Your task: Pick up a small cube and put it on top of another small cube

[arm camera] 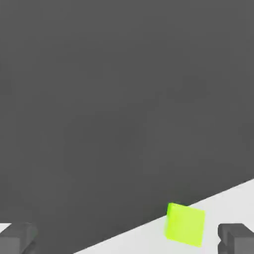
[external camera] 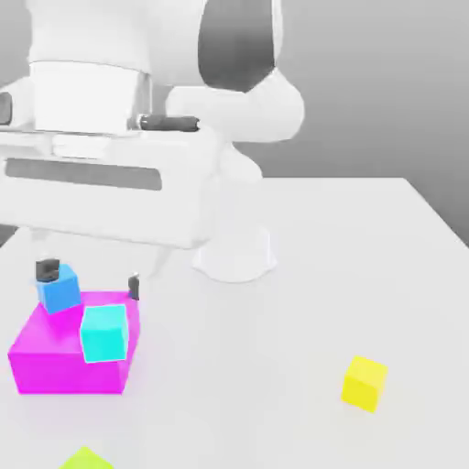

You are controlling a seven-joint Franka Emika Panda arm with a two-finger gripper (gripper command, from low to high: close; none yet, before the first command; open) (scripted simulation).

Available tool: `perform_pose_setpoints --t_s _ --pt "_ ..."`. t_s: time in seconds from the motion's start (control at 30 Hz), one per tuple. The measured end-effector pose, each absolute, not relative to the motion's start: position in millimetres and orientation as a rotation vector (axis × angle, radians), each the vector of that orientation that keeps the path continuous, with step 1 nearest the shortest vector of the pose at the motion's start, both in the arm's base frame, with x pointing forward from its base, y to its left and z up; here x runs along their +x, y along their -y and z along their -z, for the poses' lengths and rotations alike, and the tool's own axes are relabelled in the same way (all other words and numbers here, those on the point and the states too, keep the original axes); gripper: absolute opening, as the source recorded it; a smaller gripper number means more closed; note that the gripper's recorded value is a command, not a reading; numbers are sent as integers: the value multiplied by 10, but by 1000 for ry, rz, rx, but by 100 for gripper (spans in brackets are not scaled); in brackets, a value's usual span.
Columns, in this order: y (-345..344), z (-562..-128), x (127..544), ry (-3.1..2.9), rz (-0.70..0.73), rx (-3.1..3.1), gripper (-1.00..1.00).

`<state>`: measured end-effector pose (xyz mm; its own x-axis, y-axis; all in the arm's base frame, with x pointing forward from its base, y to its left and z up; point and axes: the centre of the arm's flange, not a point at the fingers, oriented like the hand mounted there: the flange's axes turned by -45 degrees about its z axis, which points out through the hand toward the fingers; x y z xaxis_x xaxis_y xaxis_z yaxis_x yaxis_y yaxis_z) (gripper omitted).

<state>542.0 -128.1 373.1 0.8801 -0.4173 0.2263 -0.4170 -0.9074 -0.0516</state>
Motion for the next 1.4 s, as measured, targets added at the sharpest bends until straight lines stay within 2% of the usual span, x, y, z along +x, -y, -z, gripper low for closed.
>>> perform_pose_setpoints --t_s 0.3,0.43,0.47,0.7,0.87,1.13,1.4 --pt "1708 -2105 5350 -906 34 -3007 0" --pt "1749 -1474 5327 -929 1 -3001 0" --pt "1749 -1363 5321 -930 1 -3001 -100" --pt "1750 -1356 5320 -930 1 -3000 -100" --pt "1763 -1981 5270 -953 1 -2992 -100" --pt "1859 -2726 4653 -1204 1 -2892 -100" --pt "1842 -3229 3913 -1456 1 -2775 -100"
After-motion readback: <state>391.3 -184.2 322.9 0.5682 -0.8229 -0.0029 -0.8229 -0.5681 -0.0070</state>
